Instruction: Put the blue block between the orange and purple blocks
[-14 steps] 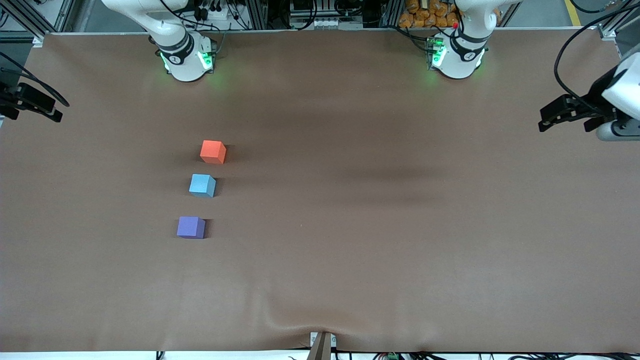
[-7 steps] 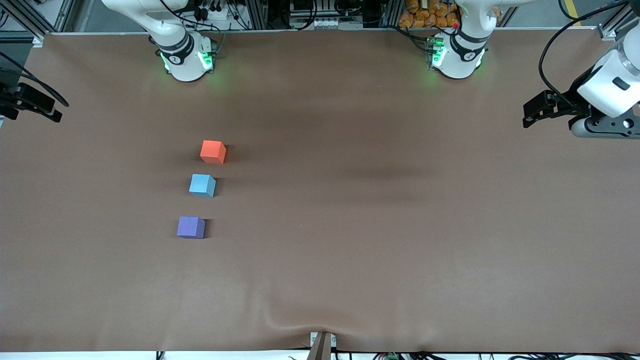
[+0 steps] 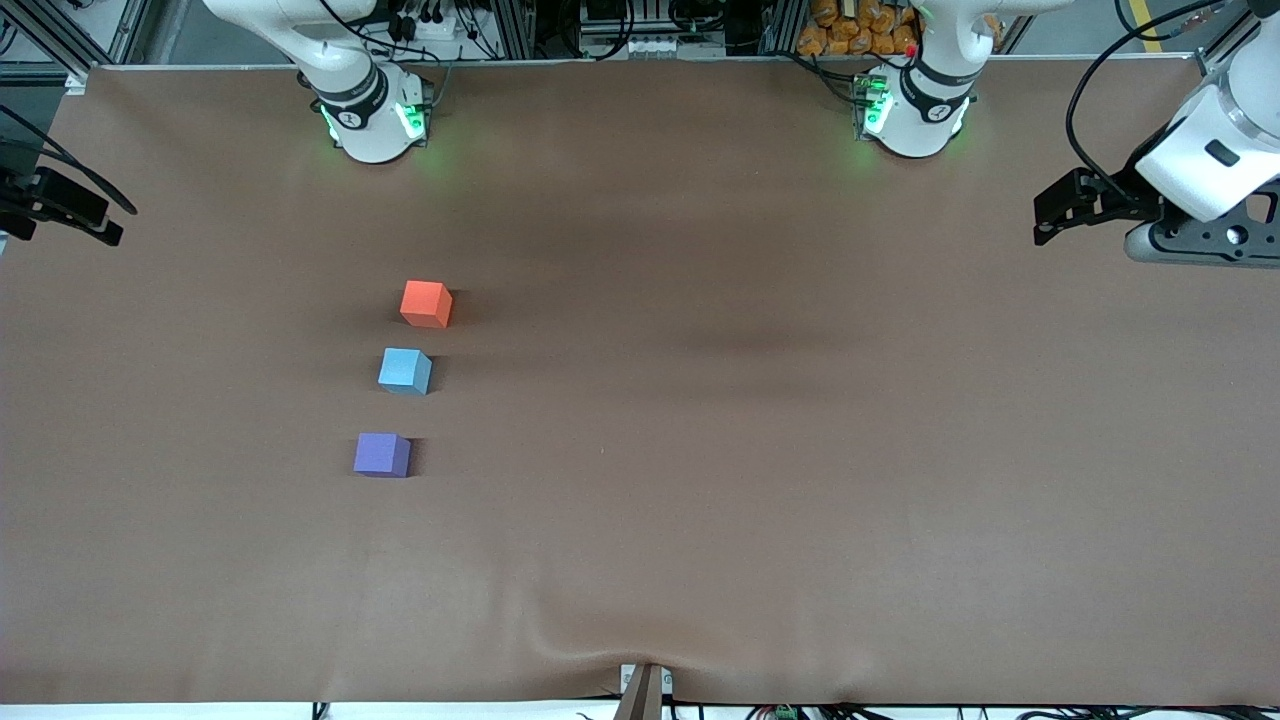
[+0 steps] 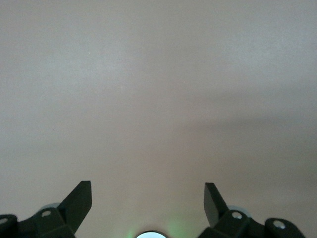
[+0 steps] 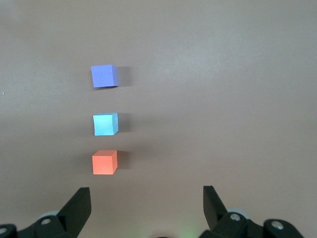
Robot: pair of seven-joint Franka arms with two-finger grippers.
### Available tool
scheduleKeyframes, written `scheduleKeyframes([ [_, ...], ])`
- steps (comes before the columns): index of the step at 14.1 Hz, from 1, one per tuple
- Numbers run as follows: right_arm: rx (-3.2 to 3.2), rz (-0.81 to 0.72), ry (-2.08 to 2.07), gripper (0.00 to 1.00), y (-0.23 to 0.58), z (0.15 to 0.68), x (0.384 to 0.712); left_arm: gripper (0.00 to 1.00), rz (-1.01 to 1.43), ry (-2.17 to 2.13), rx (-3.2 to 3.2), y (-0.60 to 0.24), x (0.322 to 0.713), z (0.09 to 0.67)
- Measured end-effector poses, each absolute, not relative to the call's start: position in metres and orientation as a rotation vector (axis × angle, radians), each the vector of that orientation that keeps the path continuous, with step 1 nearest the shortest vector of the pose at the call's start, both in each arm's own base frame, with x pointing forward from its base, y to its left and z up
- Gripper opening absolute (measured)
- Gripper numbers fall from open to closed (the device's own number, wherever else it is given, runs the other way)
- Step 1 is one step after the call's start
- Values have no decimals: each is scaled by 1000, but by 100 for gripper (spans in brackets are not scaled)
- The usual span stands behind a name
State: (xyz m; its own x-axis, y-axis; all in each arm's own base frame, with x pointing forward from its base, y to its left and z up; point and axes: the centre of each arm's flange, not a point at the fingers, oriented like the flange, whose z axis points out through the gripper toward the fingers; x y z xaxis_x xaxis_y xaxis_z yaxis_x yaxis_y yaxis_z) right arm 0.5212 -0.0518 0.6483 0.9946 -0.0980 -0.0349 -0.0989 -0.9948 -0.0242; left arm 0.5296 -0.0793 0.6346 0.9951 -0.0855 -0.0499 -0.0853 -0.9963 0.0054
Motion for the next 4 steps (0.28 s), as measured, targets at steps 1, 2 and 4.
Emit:
scheduleKeyframes([
  [1,-3111,52,155,100,-52,648,521,100,-74,-125,3135,-76,529,636],
  [2,-3111,52,154,100,-52,648,521,100,-71,-113,3135,-72,529,637],
  [4,-3112,53,151,100,-51,648,521,100,-67,-88,3134,-64,530,638],
])
